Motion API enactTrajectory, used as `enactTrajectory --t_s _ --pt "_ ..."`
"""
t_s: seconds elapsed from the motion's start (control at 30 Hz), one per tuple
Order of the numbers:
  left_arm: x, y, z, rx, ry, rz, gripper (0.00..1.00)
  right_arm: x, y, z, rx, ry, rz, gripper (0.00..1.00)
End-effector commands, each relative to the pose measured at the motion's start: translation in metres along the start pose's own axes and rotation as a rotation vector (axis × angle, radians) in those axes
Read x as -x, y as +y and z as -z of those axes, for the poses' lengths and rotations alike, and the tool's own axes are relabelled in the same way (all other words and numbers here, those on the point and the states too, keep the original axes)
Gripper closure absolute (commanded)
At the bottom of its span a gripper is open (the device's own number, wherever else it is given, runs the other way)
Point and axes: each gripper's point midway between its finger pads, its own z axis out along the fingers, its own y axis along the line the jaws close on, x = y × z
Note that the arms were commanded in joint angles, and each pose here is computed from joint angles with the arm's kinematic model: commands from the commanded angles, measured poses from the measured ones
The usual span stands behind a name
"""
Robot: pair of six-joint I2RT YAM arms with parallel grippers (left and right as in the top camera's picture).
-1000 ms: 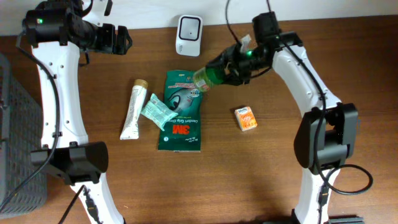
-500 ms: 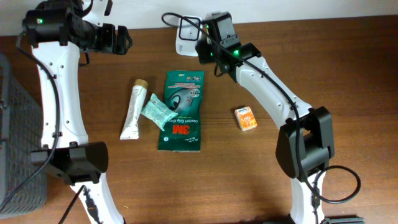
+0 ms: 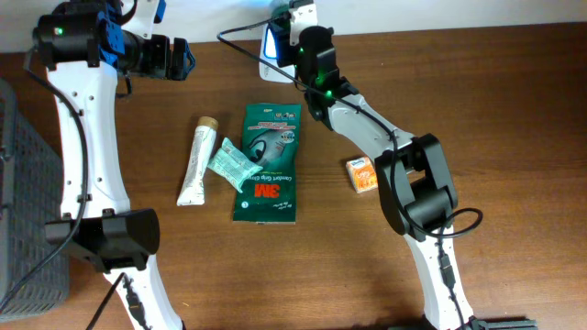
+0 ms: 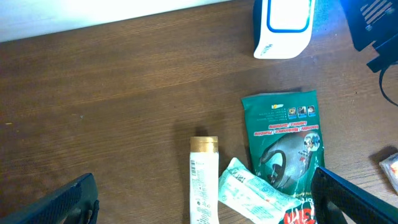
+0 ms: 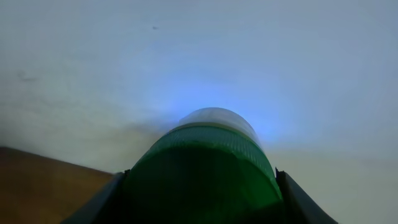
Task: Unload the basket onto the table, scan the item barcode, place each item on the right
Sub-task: 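Carry the jar right and set it down at the table's right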
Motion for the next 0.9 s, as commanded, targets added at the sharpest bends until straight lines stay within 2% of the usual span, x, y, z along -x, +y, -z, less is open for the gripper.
enactTrajectory --t_s 0.0,0.17,0.33,0.4,0.57,0.6,0.67,0.87 --pt "0.006 -0.003 0.012 -0.004 -0.032 -0.014 0.01 0.028 0.009 0.004 0.010 -0.056 0.000 0.63" --pt "0.006 -0.003 0.012 -0.004 -0.032 -0.015 0.01 0.055 0.009 0.019 0.008 -0.040 0.019 0.63" --pt "0.006 -0.003 0.012 -0.004 -0.032 -0.015 0.01 0.071 -0.015 0.056 -0.033 0.137 0.025 0.63" --pt "0.006 -0.003 0.012 -0.004 -0.032 -0.015 0.01 0.055 -0.029 0.081 -0.057 0.295 0.023 0.63" --pt "0.006 -0.003 0.012 -0.004 -0.032 -0.014 0.01 -0.042 -0.055 0.160 -0.062 0.831 -0.025 0.62" --pt "0.006 -0.003 0.012 -0.004 -0.032 -0.015 0.01 -0.054 -0.065 0.173 -0.094 0.902 -0.071 0.59" --pt "0.006 -0.003 0.012 -0.004 -0.032 -0.014 0.01 -0.070 -0.097 0.196 -0.168 1.005 -0.137 0.58" --pt "0.006 -0.003 0.012 -0.004 -0.032 -0.014 0.01 -0.090 -0.187 0.249 -0.350 1.146 -0.294 0.56"
